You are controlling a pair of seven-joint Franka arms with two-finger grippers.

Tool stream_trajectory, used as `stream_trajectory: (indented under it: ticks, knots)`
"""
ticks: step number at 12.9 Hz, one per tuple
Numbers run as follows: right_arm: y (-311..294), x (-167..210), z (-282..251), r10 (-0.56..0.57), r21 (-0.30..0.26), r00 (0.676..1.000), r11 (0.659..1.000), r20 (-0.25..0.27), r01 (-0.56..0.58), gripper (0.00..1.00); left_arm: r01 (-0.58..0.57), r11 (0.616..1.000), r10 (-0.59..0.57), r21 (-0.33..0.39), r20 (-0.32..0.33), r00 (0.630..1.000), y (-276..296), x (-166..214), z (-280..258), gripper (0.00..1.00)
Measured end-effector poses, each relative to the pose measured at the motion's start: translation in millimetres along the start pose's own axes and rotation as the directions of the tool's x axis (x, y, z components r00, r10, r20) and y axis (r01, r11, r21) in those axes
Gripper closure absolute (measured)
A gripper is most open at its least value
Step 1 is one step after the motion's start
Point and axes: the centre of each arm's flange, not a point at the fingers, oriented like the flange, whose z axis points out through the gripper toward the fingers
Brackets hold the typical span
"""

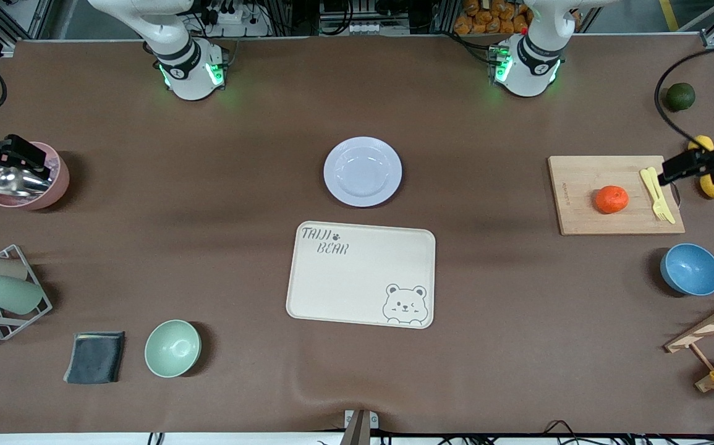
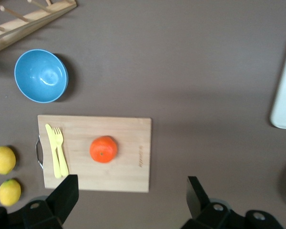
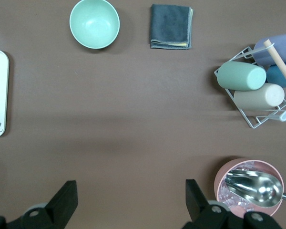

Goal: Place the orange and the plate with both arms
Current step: 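Grasp the orange on the cutting board with the left gripper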

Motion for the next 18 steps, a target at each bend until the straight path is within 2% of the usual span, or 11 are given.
stream_trajectory:
  ticks: [2, 3, 5, 7, 9, 11, 15, 17, 18]
  knots:
    - [0.1, 1.3, 1.5, -0.045, 0.008, 0.999, 0.999, -0.001, 0.045, 0.0, -0.005, 0.999, 0.005, 0.054, 0.013, 1.0, -13.0, -1.3, 53.3, 0.0]
    - [0.1, 4.0, 4.6, -0.049, 0.033, 0.999, 0.998, -0.004, 0.049, 0.0, -0.004, 0.998, 0.003, 0.068, 0.014, 1.0, -19.9, -4.2, 76.8, 0.0]
    - [7.0, 12.1, 13.8, -0.032, 0.1, 0.999, 0.994, -0.012, 0.033, 0.0, 0.002, 0.997, -0.003, 0.071, 0.01, 1.0, -39.4, -13.8, 119.0, 0.0]
    - [11.8, 19.3, 26.6, -0.021, 0.133, 1.0, 0.991, 0.003, 0.02, 0.0, -0.008, 0.998, 0.009, 0.065, -0.005, 1.0, -64.2, -28.7, 160.7, 0.0]
    - [7.9, 25.7, 41.1, -0.02, 0.179, 1.0, 0.984, 0.021, 0.016, 0.0, -0.007, 0.998, 0.006, 0.057, 0.011, 1.0, -70.8, -41.6, 198.1, 0.0]
    - [-1.9, 33.7, 60.6, -0.024, 0.251, 0.999, 0.968, 0.048, 0.011, 0.0, -0.003, 0.999, 0.001, 0.048, 0.039, 0.999, -73.8, -44.9, 228.3, 0.0]
    - [-21.6, 46.4, 103.6, -0.046, 0.339, 0.99, 0.941, 0.132, -0.002, 0.0, -0.001, 0.999, -0.002, 0.038, 0.077, 0.997, -76.6, -42.8, 264.8, 0.0]
    - [-32.3, 46.6, 115.9, -0.043, 0.442, 0.986, 0.897, 0.163, -0.034, 0.0, 0.007, 0.999, -0.01, 0.034, 0.085, 0.996, -81.7, -43.5, 279.5, 0.0]
    - [-36.6, 46.0, 125.3, -0.043, 0.473, 0.983, 0.88, 0.181, -0.049, 0.0, 0.014, 0.999, -0.017, 0.032, 0.091, 0.996, -85.2, -44.8, 286.2, 0.0]
